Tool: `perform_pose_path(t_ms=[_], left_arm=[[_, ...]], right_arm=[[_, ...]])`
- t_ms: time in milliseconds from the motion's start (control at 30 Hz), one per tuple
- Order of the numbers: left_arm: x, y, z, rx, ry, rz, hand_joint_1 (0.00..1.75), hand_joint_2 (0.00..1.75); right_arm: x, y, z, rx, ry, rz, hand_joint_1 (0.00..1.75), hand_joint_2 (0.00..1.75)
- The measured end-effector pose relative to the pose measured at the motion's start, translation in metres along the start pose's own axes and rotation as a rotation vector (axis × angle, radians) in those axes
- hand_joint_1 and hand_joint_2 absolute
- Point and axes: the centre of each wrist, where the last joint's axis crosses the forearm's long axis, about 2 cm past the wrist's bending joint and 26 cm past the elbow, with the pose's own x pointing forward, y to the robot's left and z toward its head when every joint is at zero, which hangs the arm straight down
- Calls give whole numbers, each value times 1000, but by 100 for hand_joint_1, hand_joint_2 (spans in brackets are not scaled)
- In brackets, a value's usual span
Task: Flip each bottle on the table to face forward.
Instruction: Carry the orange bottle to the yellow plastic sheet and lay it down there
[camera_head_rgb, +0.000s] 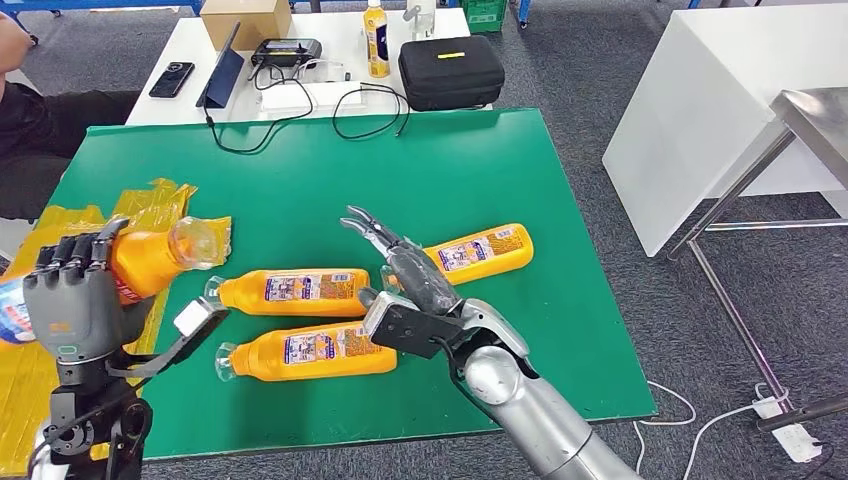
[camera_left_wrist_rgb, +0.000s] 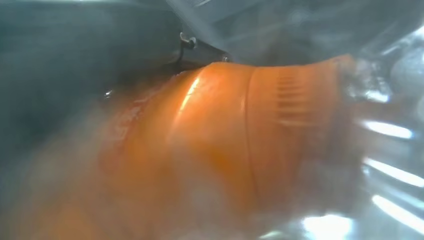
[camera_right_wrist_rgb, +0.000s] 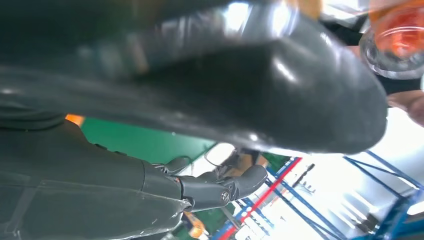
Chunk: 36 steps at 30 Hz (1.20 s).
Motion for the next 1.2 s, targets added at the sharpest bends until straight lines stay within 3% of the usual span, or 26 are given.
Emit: perform_pose_path(t_ms=[100, 133, 200, 300, 367, 600, 967, 1033, 1100, 1167, 1200], left_arm=[[-1, -28, 3, -102, 242, -62, 175, 175], [1, -38, 9, -146, 262, -83, 175, 175], [-2, -52, 27, -228, 189, -129, 175, 175], [-23, -64, 43, -322, -22, -181, 175, 175], [-33, -68, 49, -361, -80, -210, 175, 175], [-45, -77, 61, -427, -124, -268, 175, 175], [-46, -82, 59, -445, -158, -278, 175, 175], [-47, -83, 57, -450, -176, -276, 89, 175], [-49, -84, 56, -457, -190, -275, 1, 87], [-51, -86, 55, -464, -190, -279, 0, 0], [-51, -87, 54, -466, -182, -282, 0, 0]], right_arm=[[-8, -4, 9, 36, 11, -29, 0, 0], [-9, -5, 10, 48, 9, -38, 0, 0], [-10, -6, 11, 62, 6, -46, 0, 0], [-13, -8, 14, 68, 13, -45, 0, 0], [-14, -9, 16, 70, 16, -43, 0, 0], [-13, -8, 14, 85, 13, -35, 0, 0], [-13, -6, 13, 97, 14, -33, 0, 0], [-14, -6, 13, 99, 18, -33, 0, 0], [-14, -5, 14, 101, 23, -33, 0, 0], [-14, -4, 14, 105, 29, -32, 0, 0], [-14, -4, 14, 107, 34, -30, 0, 0]])
